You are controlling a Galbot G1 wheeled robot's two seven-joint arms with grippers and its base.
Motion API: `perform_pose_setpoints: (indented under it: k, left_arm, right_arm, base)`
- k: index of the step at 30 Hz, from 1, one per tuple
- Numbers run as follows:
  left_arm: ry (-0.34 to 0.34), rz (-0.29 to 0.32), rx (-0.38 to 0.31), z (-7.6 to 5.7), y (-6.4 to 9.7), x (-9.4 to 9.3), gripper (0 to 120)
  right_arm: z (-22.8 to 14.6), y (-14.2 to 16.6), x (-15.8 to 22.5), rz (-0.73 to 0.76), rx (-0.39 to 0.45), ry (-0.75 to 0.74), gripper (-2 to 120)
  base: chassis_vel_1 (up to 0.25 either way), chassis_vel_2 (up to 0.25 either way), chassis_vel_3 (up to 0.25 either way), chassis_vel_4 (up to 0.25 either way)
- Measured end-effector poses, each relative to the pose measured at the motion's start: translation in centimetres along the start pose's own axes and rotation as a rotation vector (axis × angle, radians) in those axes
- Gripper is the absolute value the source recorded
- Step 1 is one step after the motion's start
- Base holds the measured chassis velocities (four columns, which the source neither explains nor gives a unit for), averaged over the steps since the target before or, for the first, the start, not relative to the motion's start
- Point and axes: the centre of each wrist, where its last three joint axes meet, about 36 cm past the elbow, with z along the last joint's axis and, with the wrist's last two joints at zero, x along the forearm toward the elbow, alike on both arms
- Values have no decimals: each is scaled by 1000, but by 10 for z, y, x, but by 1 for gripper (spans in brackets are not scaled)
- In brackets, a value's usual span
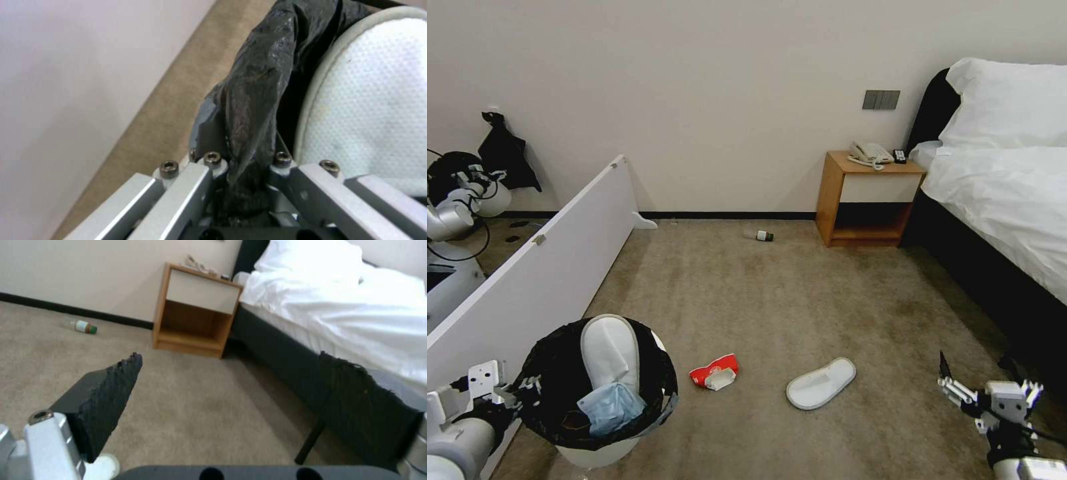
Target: Pick up the trash bin, then pick up the garbage from the floor and place it into the trash bin.
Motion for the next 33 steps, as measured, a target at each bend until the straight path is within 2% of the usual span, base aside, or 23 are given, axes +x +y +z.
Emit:
perform_pose_setpoints:
  k: [4, 10, 33]
  left_arm:
    - [0, -7, 9, -1, 7, 0, 4]
    - [5, -17, 20, -1, 11, -4, 4]
    - [11, -1, 37, 2, 8, -2, 4]
  right_arm:
    - [5, 9, -1, 5, -48, -14, 100]
    - [7, 15, 0, -18, -61, -17, 100]
    - [5, 13, -1, -35, -68, -25, 100]
  base:
    - [0, 0, 0, 0]
    - [0, 0, 0, 0]
    - [-10, 10, 8, -8]
